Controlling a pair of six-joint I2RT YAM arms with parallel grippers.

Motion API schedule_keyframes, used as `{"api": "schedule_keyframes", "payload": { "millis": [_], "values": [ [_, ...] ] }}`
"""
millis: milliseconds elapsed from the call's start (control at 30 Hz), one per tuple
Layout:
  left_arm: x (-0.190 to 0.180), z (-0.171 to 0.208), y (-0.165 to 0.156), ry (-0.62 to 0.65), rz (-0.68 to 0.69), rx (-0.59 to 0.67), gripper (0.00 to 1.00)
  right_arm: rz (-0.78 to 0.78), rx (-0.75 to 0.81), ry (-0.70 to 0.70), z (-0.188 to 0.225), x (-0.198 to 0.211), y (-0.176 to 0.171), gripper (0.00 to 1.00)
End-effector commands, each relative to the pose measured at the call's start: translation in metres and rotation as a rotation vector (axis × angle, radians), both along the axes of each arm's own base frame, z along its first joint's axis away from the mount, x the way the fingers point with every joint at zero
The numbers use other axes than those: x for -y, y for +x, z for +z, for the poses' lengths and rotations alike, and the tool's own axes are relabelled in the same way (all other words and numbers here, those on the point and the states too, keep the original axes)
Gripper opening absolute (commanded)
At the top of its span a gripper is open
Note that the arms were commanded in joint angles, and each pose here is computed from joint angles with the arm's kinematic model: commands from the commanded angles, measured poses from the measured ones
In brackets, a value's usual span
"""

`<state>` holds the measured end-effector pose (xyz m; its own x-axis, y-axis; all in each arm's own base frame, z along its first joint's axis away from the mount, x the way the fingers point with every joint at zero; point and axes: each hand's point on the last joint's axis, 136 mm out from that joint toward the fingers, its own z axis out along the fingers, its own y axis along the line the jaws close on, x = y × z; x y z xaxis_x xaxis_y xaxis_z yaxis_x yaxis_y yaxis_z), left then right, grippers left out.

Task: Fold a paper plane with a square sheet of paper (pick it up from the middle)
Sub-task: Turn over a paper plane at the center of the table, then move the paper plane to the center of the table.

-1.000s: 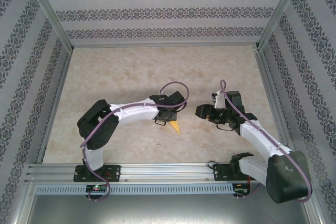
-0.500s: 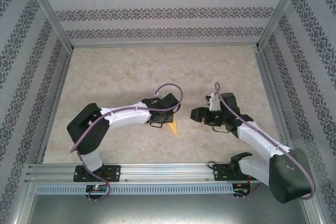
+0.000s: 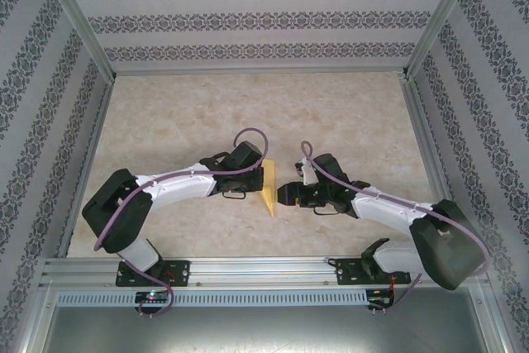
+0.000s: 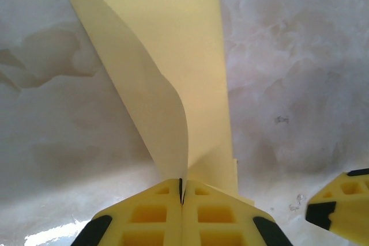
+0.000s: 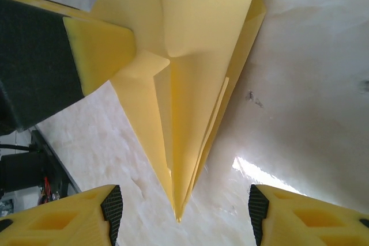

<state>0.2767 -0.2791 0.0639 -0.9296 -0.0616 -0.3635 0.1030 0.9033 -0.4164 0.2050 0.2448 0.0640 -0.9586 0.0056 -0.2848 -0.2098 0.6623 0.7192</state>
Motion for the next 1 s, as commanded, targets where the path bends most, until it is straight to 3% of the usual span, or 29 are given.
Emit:
{"api": "schedule_keyframes", "payload": {
  "millis": [0, 600, 967],
  "values": [
    [0.005, 0.014, 0.003, -0.067, -0.049, 0.041, 0.00, -0.033, 0.050, 0.038, 0.013, -0.019, 0.017, 0.62],
    [-0.017, 0.003, -0.002, -0.074, -0.012, 0.012, 0.00, 0.019, -0.001, -0.004, -0.010, -0.054, 0.021, 0.58],
    [-0.016, 0.000, -0.004, -0.084, -0.016, -0.003, 0.00, 0.029, -0.012, -0.017, -0.017, -0.062, 0.022, 0.41]
  ]
}}
